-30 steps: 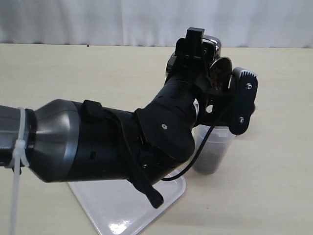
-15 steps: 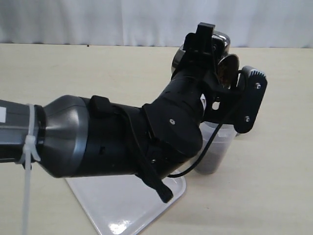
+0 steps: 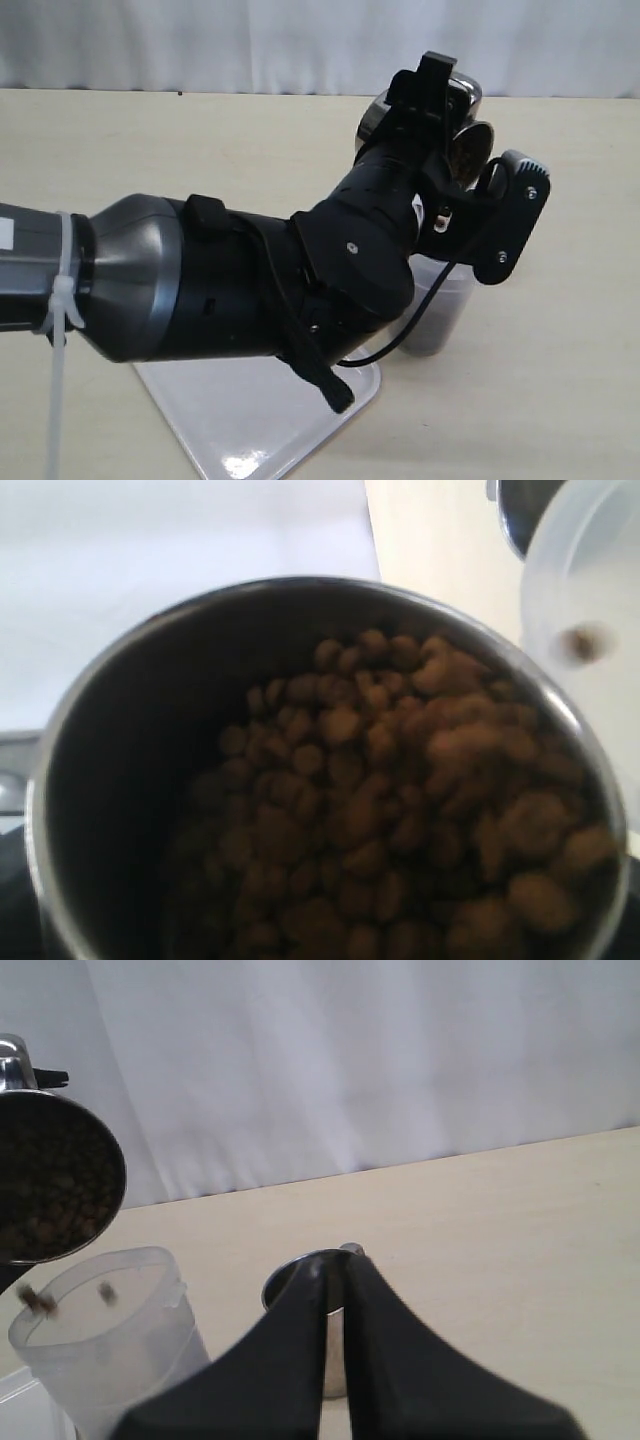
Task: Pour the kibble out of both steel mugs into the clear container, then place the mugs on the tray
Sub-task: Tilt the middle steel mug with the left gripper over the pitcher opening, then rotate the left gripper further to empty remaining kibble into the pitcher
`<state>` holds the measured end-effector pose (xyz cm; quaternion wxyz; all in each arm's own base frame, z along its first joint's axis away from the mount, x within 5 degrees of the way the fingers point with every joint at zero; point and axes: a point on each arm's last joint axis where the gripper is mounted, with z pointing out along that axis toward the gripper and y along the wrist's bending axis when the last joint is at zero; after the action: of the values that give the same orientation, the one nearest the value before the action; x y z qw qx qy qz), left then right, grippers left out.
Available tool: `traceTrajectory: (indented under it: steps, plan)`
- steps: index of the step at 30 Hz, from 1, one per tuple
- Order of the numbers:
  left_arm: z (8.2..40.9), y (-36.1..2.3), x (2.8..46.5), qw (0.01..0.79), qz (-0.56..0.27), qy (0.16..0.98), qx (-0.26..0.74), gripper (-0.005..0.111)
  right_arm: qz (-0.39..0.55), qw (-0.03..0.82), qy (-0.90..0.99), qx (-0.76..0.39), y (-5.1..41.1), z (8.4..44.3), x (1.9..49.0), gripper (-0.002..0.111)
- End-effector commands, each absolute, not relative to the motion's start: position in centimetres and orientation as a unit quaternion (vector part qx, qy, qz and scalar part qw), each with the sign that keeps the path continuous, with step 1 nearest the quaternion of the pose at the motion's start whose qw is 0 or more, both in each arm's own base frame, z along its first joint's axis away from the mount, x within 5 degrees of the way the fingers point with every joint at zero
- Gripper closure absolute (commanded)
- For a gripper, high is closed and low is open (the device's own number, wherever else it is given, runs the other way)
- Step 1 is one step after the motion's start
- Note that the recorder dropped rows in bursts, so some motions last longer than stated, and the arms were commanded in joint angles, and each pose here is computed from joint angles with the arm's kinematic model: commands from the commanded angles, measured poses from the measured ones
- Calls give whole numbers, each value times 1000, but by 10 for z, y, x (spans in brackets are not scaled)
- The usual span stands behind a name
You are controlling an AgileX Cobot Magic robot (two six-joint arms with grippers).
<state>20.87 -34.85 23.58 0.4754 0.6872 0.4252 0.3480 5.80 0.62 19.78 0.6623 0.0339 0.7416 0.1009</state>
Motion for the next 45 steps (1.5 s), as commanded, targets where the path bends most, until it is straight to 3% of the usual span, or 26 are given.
traceTrajectory:
  steps: [1, 24, 45]
  plan:
    - [244, -348, 211, 475, 370, 401, 690, 107, 102, 658, 746, 33, 7, 196, 58, 103]
    - [253, -351, 219, 464, 386, 359, 712, 107, 102, 658, 746, 33, 7, 196, 58, 103]
    - [256, -352, 219, 409, 448, 258, 752, 107, 102, 658, 746, 33, 7, 196, 58, 103]
